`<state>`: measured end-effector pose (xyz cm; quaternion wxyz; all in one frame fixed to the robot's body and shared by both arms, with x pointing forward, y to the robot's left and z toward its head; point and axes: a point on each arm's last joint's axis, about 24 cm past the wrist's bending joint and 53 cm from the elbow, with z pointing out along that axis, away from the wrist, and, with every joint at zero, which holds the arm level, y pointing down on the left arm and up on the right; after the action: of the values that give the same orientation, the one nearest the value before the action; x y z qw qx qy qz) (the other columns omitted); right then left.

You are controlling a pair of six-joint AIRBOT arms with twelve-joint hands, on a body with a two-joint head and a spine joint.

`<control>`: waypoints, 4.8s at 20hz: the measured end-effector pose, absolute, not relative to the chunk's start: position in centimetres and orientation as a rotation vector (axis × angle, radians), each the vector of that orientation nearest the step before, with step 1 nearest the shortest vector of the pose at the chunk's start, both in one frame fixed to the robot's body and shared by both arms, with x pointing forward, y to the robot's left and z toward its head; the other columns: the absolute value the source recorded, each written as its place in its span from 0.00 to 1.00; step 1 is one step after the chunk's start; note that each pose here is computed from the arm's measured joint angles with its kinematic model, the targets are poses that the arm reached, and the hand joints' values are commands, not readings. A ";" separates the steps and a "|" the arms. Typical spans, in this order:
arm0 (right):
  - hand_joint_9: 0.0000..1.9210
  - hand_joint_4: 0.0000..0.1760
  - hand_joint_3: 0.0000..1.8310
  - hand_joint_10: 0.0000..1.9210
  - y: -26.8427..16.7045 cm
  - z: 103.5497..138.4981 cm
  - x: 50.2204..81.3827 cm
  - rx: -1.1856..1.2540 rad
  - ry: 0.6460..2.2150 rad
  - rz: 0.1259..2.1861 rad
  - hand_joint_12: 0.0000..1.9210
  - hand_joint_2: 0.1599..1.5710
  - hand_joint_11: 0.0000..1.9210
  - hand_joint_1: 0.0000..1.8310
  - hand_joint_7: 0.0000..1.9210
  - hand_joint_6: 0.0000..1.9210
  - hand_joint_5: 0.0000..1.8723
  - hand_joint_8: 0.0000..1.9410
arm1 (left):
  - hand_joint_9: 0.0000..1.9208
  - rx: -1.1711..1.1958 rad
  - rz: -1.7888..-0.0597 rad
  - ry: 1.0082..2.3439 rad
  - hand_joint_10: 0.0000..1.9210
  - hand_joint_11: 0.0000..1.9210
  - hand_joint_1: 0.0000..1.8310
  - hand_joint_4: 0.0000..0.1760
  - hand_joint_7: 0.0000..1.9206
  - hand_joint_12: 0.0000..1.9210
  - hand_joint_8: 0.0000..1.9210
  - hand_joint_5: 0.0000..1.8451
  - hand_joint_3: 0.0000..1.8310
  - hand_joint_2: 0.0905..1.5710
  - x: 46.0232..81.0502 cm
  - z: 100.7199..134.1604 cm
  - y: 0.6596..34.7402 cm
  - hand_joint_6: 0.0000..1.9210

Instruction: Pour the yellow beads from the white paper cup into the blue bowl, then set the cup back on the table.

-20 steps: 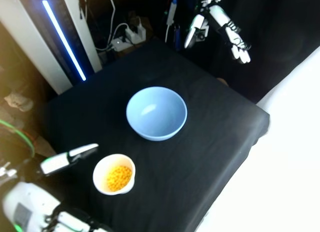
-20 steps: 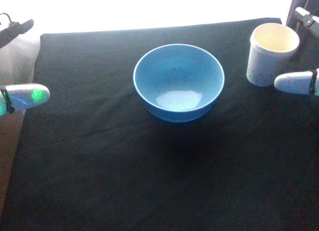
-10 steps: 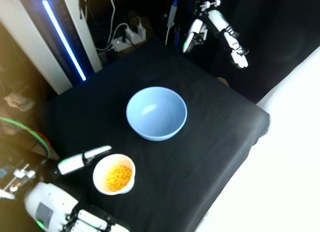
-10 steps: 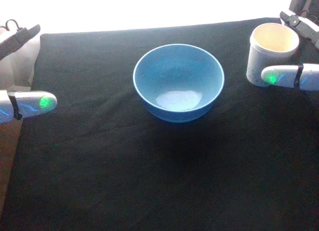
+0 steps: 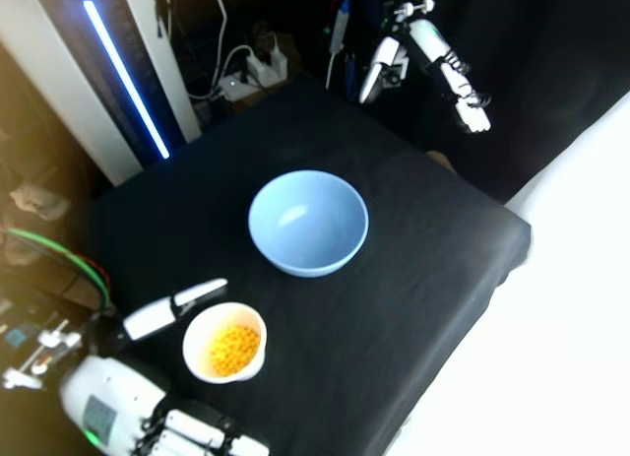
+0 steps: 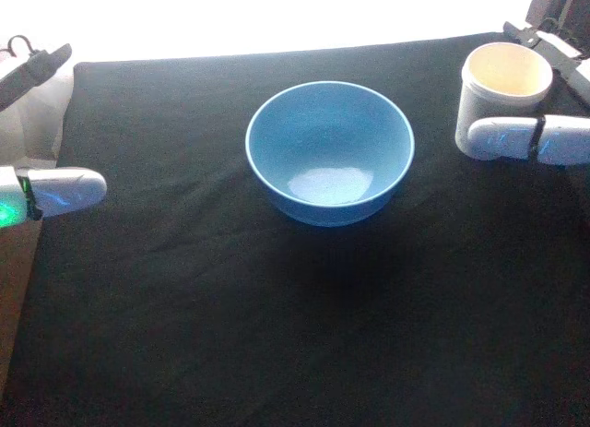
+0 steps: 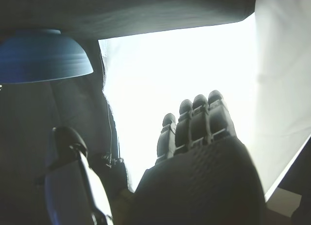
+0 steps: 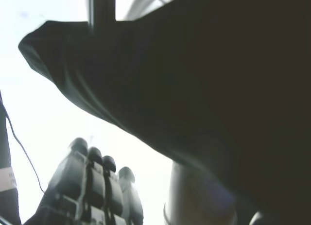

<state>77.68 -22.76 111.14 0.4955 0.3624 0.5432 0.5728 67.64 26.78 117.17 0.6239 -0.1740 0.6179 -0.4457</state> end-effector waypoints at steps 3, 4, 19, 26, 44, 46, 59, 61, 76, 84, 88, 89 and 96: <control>0.00 0.26 0.01 0.00 -22.2 111.2 77.9 0.883 1.316 1.399 0.00 0.32 0.00 0.32 0.00 0.01 0.10 0.00 | 0.05 -0.396 -1.025 1.429 0.01 0.01 0.32 0.46 0.06 0.00 0.00 0.01 0.00 0.50 67.6 116.9 26.6 0.00; 0.00 0.31 0.00 0.00 -22.3 111.1 78.0 0.887 1.312 1.402 0.00 0.34 0.00 0.33 0.00 0.01 0.12 0.00 | 0.05 -0.397 -1.024 1.429 0.00 0.01 0.31 0.46 0.06 0.01 0.00 0.01 0.00 0.49 67.6 116.9 26.6 0.00; 0.00 0.72 0.00 0.00 -21.8 110.8 78.3 0.920 1.312 1.431 0.00 0.60 0.00 0.33 0.04 0.00 0.43 0.00 | 0.05 -0.404 -1.022 1.435 0.01 0.00 0.35 0.43 0.07 0.00 0.00 0.01 0.00 0.53 67.7 116.7 26.6 0.00; 0.05 1.00 0.00 0.00 -20.8 111.8 77.8 0.857 1.309 1.479 0.03 0.69 0.00 0.53 0.16 0.56 0.49 0.00 | 0.03 -0.412 -1.025 1.440 0.00 0.00 0.32 0.49 0.06 0.00 0.00 0.00 0.00 0.52 67.7 116.4 26.5 0.00; 0.41 1.00 0.00 0.09 -14.9 120.8 75.4 0.473 1.299 1.593 0.77 0.70 0.06 0.53 0.49 0.57 0.48 0.00 | 0.00 -0.425 -1.025 1.427 0.00 0.00 0.33 0.53 0.01 0.00 0.00 0.02 0.00 0.55 67.8 116.5 26.7 0.00; 0.41 1.00 0.00 0.06 -14.2 122.2 75.7 0.440 1.303 1.591 0.81 0.69 0.03 0.54 0.48 0.55 0.50 0.00 | 0.00 -0.414 -1.029 1.433 0.00 0.00 0.32 0.45 0.02 0.00 0.00 0.02 0.00 0.56 67.7 116.4 26.5 0.00; 0.70 0.00 0.00 1.00 -10.8 125.7 75.9 0.179 1.407 1.474 1.00 0.66 0.74 0.45 0.61 0.00 0.60 0.82 | 0.01 -0.416 -1.028 1.432 0.00 0.00 0.31 0.35 0.07 0.00 0.00 0.01 0.00 0.55 67.8 116.4 26.5 0.00; 0.65 0.66 0.00 1.00 -10.4 125.2 76.0 0.156 1.439 1.445 1.00 0.63 0.68 0.55 0.61 0.29 0.61 0.87 | 0.01 -0.411 -1.032 1.435 0.00 0.00 0.31 0.38 0.05 0.00 0.00 0.02 0.00 0.55 67.7 116.3 26.3 0.00; 0.57 0.49 0.00 0.98 -9.1 126.2 75.8 0.046 1.466 1.388 1.00 0.66 0.59 0.55 0.53 0.36 0.56 0.74 | 0.02 -0.413 -1.027 1.442 0.00 0.01 0.32 0.48 0.07 0.01 0.00 0.04 0.00 0.54 67.8 116.1 26.4 0.00; 0.60 0.75 0.00 0.98 -9.0 126.6 75.8 -0.001 1.486 1.340 1.00 0.66 0.63 0.54 0.55 0.41 0.54 0.76 | 0.03 -0.411 -1.027 1.443 0.00 0.01 0.31 0.62 0.08 0.00 0.00 0.04 0.00 0.54 67.8 116.1 26.3 0.00; 0.46 1.00 0.00 0.35 -8.8 126.2 75.7 -0.014 1.501 1.326 0.82 0.69 0.26 0.53 0.56 0.55 0.49 0.02 | 0.02 -0.411 -1.028 1.444 0.00 0.00 0.32 0.54 0.08 0.00 0.00 0.05 0.00 0.54 67.8 116.1 26.3 0.00; 0.45 1.00 0.00 0.32 -8.7 126.2 75.6 -0.018 1.503 1.328 0.83 0.69 0.23 0.54 0.55 0.54 0.50 0.01 | 0.03 -0.410 -1.028 1.443 0.00 0.00 0.32 0.55 0.09 0.00 0.00 0.05 0.00 0.54 67.8 116.1 26.3 0.00; 0.45 0.00 0.00 0.34 -8.6 126.4 75.5 -0.027 1.501 1.324 0.84 0.70 0.24 0.44 0.57 0.23 0.51 0.00 | 0.03 -0.409 -1.028 1.444 0.00 0.00 0.32 0.52 0.09 0.00 0.00 0.06 0.00 0.53 67.8 116.1 26.3 0.00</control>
<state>75.54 -8.58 126.41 0.5396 -0.0113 0.6314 0.5568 67.80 26.28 116.11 0.6139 -0.1775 0.6265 -0.4462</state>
